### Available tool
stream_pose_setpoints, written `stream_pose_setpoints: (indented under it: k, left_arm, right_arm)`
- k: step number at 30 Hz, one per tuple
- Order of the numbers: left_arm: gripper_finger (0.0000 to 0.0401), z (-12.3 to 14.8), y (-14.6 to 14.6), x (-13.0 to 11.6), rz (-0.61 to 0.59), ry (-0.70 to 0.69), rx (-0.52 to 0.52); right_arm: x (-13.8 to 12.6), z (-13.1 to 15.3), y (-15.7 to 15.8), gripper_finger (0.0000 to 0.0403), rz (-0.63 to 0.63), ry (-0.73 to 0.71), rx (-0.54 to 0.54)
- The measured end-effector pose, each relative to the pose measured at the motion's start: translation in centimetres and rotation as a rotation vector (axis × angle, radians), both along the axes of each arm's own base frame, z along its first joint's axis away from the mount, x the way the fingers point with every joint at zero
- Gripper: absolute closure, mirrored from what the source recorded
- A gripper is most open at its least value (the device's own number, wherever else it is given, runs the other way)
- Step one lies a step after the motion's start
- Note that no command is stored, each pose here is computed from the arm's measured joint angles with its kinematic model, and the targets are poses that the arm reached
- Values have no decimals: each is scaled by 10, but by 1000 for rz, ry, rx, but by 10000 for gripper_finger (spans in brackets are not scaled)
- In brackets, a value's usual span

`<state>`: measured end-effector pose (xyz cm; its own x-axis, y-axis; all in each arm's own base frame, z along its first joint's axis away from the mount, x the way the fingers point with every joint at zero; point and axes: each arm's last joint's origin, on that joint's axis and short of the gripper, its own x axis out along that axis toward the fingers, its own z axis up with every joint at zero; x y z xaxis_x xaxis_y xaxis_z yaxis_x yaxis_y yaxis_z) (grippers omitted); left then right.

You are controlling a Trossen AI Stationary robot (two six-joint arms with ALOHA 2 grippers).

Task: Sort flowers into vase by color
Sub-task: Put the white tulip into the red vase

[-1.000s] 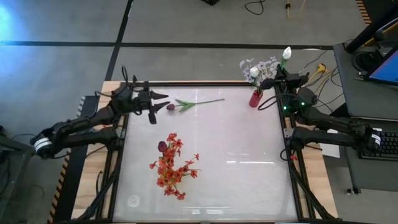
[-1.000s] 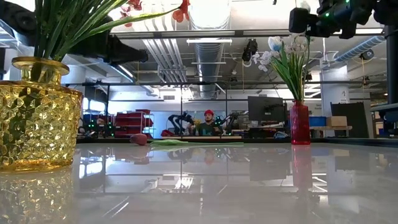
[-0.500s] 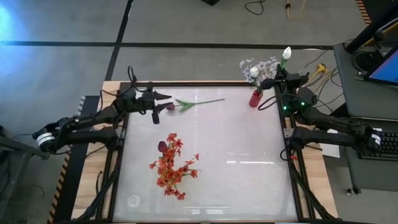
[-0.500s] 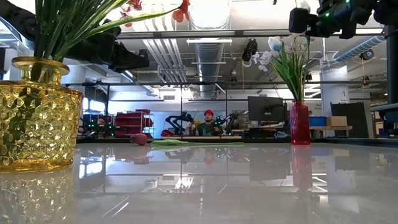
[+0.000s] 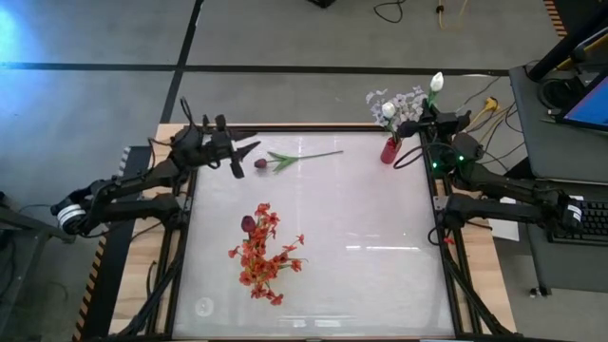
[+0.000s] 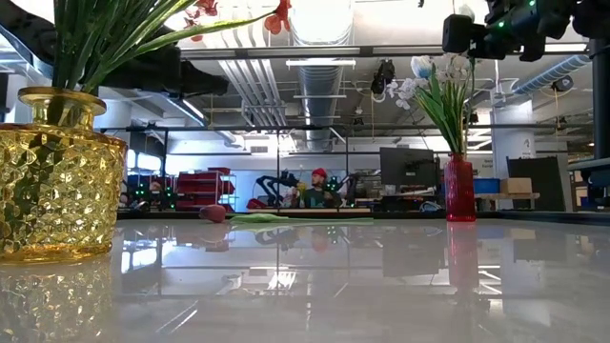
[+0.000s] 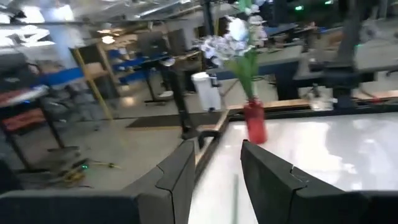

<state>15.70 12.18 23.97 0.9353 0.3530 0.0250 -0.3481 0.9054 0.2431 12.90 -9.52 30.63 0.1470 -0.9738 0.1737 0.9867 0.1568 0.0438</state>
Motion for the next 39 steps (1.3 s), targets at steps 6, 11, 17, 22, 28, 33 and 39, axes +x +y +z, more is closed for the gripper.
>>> stream_pose_setpoints:
  k: [6,11,17,22,28,33,39]
  left_arm:
    - [283,-11,-3,3,-138,45,-103]
    - [283,-21,1,7,-139,79,-150]
    - [283,-27,5,12,-138,78,-153]
    - [283,-30,9,17,-138,59,-144]
    - [283,-32,12,20,-137,34,-149]
    - [283,-34,13,22,-137,35,-148]
    - [283,-32,14,22,-136,18,-133]
  right_arm:
    - [0,0,0,385,0,0,0]
    - [0,0,0,385,0,0,0]
    - [0,-2,0,385,0,16,9]
    - [1,-1,0,385,49,-51,10]
    - [-2,2,5,385,184,-103,-2]
    - [-6,8,9,385,232,-134,-38]
    - [-8,12,11,385,227,-56,-93]
